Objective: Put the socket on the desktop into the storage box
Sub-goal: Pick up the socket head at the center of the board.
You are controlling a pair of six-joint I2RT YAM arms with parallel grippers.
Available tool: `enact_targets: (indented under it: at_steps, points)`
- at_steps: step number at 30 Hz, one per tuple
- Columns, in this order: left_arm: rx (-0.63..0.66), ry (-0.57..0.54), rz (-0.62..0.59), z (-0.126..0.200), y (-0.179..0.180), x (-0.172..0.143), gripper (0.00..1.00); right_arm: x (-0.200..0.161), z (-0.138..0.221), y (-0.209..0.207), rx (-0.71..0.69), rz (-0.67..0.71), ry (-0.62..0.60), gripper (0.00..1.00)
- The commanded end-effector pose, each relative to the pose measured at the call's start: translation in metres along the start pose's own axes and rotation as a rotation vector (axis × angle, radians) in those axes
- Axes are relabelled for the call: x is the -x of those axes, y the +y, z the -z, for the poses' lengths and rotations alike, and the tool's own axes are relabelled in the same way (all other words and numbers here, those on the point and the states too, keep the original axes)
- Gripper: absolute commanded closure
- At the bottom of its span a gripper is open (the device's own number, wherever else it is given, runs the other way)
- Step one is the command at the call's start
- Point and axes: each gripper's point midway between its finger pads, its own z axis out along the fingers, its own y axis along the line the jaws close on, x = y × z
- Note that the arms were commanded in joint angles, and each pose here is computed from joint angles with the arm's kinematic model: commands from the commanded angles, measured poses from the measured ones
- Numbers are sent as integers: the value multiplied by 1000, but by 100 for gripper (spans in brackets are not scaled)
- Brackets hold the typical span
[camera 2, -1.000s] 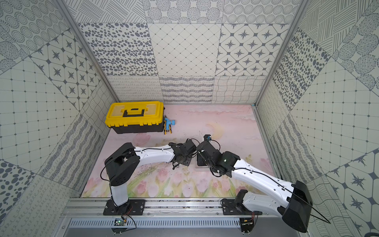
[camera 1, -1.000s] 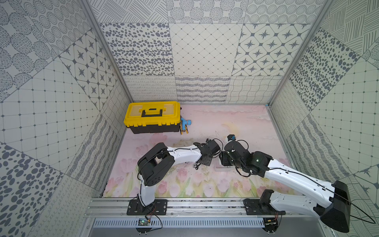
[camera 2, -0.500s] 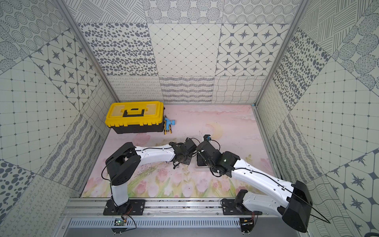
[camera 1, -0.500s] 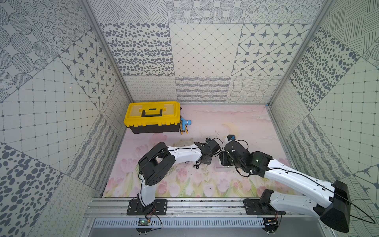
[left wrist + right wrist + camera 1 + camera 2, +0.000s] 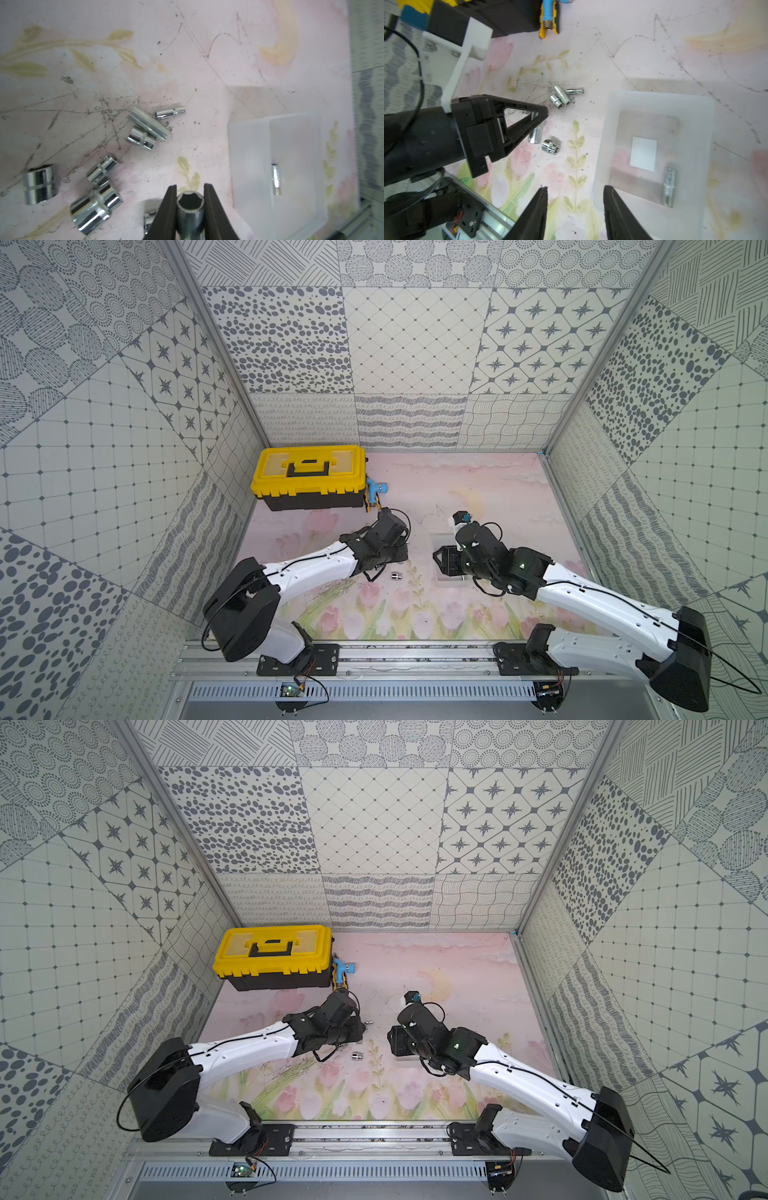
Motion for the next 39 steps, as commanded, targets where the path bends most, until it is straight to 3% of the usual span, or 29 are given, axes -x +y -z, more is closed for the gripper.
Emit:
enact_targets:
  at_steps: [1, 7, 18, 21, 25, 30, 32, 35, 39]
  points:
    - [-496, -7, 240, 45, -78, 23, 100, 15, 5, 51, 248, 34, -38, 49]
    - [-637, -41, 289, 81, -88, 27, 100, 21, 4, 82, 388, 53, -29, 42]
    - [-675, -118, 328, 118, -73, 29, 100, 15, -10, 93, 420, 56, 22, 42]
    - [-695, -102, 329, 119, -76, 26, 100, 17, -12, 96, 425, 55, 21, 49]
    - [-719, -102, 341, 119, -76, 27, 100, 19, -17, 97, 423, 69, 22, 67]
    - [-698, -107, 318, 123, -72, 28, 100, 22, -23, 102, 435, 98, 41, 100]
    - [-673, -95, 311, 121, -68, 27, 100, 24, -22, 98, 418, 107, 33, 100]
    - [-624, -65, 321, 116, -59, 26, 66, 25, -17, 92, 399, 152, 32, 100]
    - [-602, 11, 278, 110, -63, 25, 39, 17, -13, 87, 365, 246, 76, 100]
